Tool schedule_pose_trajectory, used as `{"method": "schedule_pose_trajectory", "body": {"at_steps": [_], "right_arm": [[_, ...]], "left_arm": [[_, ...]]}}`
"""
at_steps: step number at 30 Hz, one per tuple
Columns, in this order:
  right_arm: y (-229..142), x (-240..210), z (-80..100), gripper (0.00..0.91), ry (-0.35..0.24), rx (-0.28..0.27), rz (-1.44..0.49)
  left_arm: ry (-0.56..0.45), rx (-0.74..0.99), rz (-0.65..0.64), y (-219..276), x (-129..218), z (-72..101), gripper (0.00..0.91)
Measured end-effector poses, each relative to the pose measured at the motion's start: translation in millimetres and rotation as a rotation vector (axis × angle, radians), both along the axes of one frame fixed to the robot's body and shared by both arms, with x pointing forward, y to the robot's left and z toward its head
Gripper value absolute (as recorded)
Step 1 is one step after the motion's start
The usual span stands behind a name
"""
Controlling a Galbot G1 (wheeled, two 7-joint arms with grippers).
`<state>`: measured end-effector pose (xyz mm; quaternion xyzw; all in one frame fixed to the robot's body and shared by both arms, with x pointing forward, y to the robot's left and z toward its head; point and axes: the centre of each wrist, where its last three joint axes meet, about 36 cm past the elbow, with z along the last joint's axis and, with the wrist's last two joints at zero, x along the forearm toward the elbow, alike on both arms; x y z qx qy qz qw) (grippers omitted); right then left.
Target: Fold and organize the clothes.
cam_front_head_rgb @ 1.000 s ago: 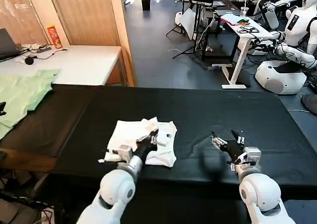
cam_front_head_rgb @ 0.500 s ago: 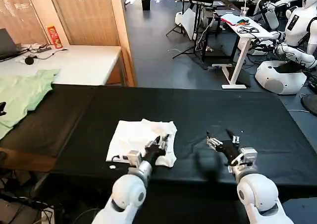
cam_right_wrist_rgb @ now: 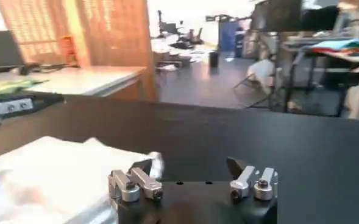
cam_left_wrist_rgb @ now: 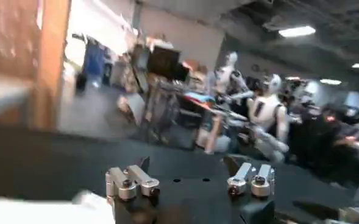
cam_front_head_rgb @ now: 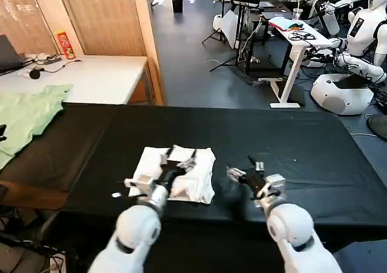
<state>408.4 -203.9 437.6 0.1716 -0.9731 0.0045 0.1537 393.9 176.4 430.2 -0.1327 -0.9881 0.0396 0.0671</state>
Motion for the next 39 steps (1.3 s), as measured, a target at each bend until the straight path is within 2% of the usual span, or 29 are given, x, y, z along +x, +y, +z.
{"method": "schedule_pose_trajectory", "body": {"at_steps": [5, 15, 17, 18, 23, 26, 29, 31, 32, 34, 39], "right_arm": [[23, -5, -6.2, 0.878, 0.036, -0.010, 0.100], [33, -40, -12.9, 0.878, 0.102, 0.005, 0.145], [37, -43, -15.3, 0.819, 0.116, 0.015, 0.151], [39, -45, -16.0, 0.731, 0.123, 0.021, 0.155], [46, -51, -19.9, 0.605, 0.141, 0.034, 0.167], [48, -53, -21.7, 0.478, 0.149, 0.038, 0.169], [48, -56, -22.9, 0.400, 0.155, 0.039, 0.166], [46, -56, -23.7, 0.312, 0.159, 0.039, 0.161], [46, -57, -24.0, 0.176, 0.160, 0.039, 0.159], [44, -57, -23.4, 0.078, 0.157, 0.040, 0.154], [36, -58, -18.0, 0.059, 0.151, 0.046, 0.137]], "left_arm": [[-0.013, 0.086, 0.062, 29, -5, -6.4, 0.878], [0.017, 0.118, 0.098, 37, -12, -20.6, 0.878], [0.020, 0.119, 0.100, 38, -12, -21.6, 0.878], [0.021, 0.120, 0.102, 38, -12, -22.0, 0.878], [0.027, 0.123, 0.108, 41, -15, -25.0, 0.878], [0.034, 0.123, 0.109, 42, -18, -27.8, 0.878], [0.037, 0.121, 0.110, 41, -19, -29.6, 0.878], [0.038, 0.120, 0.110, 41, -19, -30.0, 0.878], [0.039, 0.119, 0.111, 41, -18, -30.5, 0.878], [0.039, 0.119, 0.111, 41, -18, -31.0, 0.878], [0.041, 0.117, 0.115, 41, -16, -33.0, 0.878]]}}
